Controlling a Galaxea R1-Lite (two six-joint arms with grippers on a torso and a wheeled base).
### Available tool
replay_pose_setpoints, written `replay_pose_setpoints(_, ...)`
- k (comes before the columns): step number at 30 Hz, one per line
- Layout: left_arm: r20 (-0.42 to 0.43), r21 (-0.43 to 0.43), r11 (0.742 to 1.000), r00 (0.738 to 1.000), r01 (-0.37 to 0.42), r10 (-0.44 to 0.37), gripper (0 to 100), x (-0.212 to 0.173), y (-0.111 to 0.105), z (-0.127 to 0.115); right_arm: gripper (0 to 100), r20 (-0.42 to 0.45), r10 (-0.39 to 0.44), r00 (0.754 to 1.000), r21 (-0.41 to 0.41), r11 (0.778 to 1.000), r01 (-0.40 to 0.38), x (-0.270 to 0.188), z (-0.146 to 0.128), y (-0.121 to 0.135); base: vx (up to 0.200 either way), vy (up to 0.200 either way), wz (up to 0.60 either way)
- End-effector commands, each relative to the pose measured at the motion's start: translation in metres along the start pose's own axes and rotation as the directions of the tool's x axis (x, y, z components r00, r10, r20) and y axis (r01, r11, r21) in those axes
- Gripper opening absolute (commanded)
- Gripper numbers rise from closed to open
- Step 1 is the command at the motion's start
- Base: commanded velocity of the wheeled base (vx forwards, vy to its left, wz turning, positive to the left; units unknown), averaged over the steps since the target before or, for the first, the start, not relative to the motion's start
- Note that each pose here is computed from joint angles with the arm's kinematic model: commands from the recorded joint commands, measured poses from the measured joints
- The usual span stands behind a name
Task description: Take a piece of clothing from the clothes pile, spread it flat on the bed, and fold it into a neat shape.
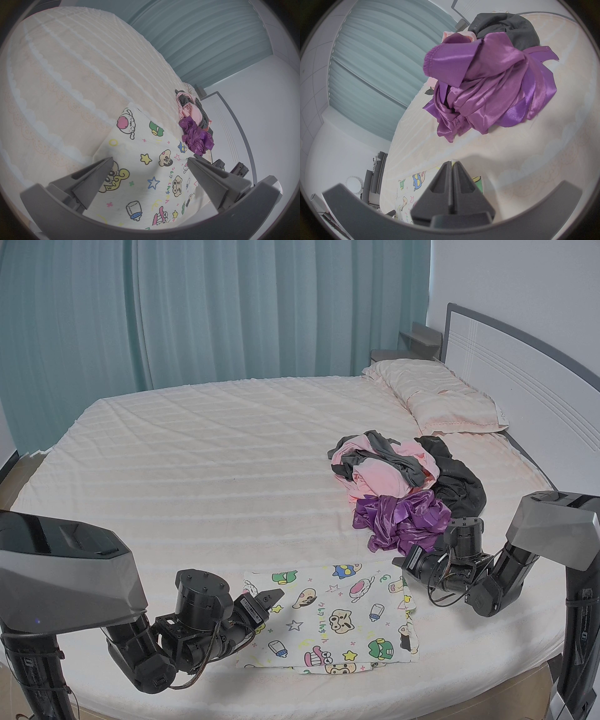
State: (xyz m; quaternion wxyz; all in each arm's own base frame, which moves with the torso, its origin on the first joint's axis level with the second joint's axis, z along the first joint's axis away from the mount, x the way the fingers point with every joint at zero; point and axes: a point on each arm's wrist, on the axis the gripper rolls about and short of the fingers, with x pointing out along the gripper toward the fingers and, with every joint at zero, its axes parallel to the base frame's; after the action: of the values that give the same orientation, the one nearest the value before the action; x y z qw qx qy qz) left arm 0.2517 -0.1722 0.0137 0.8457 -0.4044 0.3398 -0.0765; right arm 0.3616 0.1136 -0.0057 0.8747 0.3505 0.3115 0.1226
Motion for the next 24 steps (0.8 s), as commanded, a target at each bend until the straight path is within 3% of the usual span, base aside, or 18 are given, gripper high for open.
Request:
replay_pose_setpoints(1,0.0,0.0,1.0,1.0,-0.002,0.002,100,0.0,0.0,0.0,0,-0.001,-0.001,1.0,-0.001,1.0,0.001,0.001,0.0,0.0,0.0,0.0,0.0)
replay_pose_setpoints(6,0.0,0.0,1.0,1.0,-0.002,0.002,100,0.0,0.0,0.0,0,-0.007,-0.009,1.0,0.002,1.0,0.009,0.0,-0.001,-0.002,0.0,0.0,0.0)
replay_pose_setpoints(7,-0.001,0.0,1.0,1.0,0.0,0.0,100,0.0,0.0,0.0,100,-0.008,-0.01,1.0,0.002,1.0,0.01,0.0,-0.001,-0.002,0.0,0.0,0.0)
replay_pose_setpoints(16,0.0,-0.001,1.0,1.0,0.002,-0.002,100,-0.001,-0.001,-0.001,100,0.039,0.013,0.999,-0.004,1.0,-0.012,-0.036,0.014,0.014,0.0,0.0,0.0)
replay_pose_setpoints(24,0.018,-0.006,1.0,1.0,0.023,-0.023,100,-0.006,-0.006,0.004,100,-0.046,-0.032,0.998,-0.014,0.999,0.032,-0.078,-0.015,0.011,0.0,0.0,0.0)
